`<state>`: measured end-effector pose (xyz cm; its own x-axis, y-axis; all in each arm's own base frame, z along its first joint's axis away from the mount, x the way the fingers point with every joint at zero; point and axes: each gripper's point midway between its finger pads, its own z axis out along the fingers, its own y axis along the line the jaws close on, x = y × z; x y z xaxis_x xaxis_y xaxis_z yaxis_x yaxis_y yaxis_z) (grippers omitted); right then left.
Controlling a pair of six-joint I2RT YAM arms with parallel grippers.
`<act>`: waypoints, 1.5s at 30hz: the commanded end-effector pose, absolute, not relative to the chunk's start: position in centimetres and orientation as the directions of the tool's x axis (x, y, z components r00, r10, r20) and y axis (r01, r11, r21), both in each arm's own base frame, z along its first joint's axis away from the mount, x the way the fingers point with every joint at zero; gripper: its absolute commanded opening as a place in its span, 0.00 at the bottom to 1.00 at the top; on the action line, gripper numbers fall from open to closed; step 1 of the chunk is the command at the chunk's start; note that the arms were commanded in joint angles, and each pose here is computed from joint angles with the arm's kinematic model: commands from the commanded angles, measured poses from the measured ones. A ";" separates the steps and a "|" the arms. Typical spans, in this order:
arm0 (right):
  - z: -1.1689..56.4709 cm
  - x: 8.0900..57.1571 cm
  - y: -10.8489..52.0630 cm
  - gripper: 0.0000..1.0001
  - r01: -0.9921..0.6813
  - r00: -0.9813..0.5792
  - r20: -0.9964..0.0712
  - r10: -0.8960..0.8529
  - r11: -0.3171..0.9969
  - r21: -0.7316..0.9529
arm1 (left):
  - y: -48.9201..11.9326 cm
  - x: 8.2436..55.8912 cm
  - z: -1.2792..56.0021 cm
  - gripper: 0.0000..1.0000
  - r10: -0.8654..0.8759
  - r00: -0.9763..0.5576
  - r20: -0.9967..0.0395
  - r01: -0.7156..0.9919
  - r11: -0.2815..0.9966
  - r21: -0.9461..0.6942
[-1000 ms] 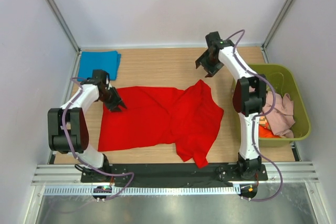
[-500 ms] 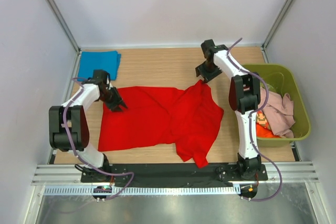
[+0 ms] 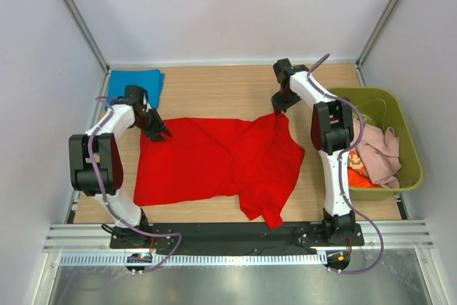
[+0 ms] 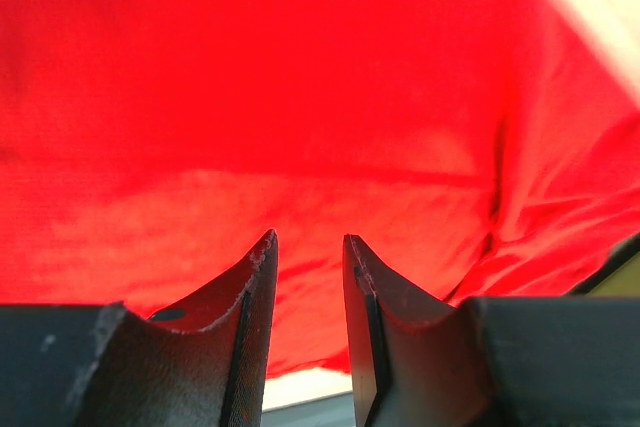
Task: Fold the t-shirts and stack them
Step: Fold the tshirt
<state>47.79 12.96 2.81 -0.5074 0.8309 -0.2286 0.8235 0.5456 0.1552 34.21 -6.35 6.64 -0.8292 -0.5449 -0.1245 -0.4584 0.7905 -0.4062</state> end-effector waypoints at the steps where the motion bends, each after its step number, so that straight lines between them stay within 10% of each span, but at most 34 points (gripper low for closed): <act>1: 5.8 49.6 10.5 0.01 0.796 -0.484 -0.371 0.792 0.575 0.190 | -4.2 37.8 5.9 0.34 -0.602 -0.788 -0.134 -0.504 0.754 -0.421; 16: 12.5 53.3 7.7 0.01 0.468 -0.368 -0.763 0.532 0.815 0.342 | -1.1 37.1 -2.4 0.29 -0.602 -0.798 0.005 -0.592 0.783 -0.191; 34: 7.6 55.2 7.1 0.22 0.362 -0.677 -0.676 0.291 0.932 0.040 | -0.5 39.8 5.8 0.48 -0.541 -0.823 -0.173 -0.482 0.827 -0.290; 39: 13.2 56.0 6.1 0.52 0.320 -0.659 -0.720 0.216 0.947 -0.009 | -1.0 38.5 8.9 0.51 -0.543 -0.812 -0.215 -0.467 0.825 -0.318; 45: 14.0 52.5 6.8 0.59 0.290 -0.748 -0.629 0.212 0.957 -0.024 | -2.0 36.5 8.6 0.52 -0.544 -0.817 -0.188 -0.466 0.817 -0.339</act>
<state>55.36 6.90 11.38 -0.6993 0.2420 -0.6727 0.3288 0.9444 -0.0021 37.73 -1.45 8.87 -0.8043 -0.5553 -0.2116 -0.4735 0.8141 -0.3363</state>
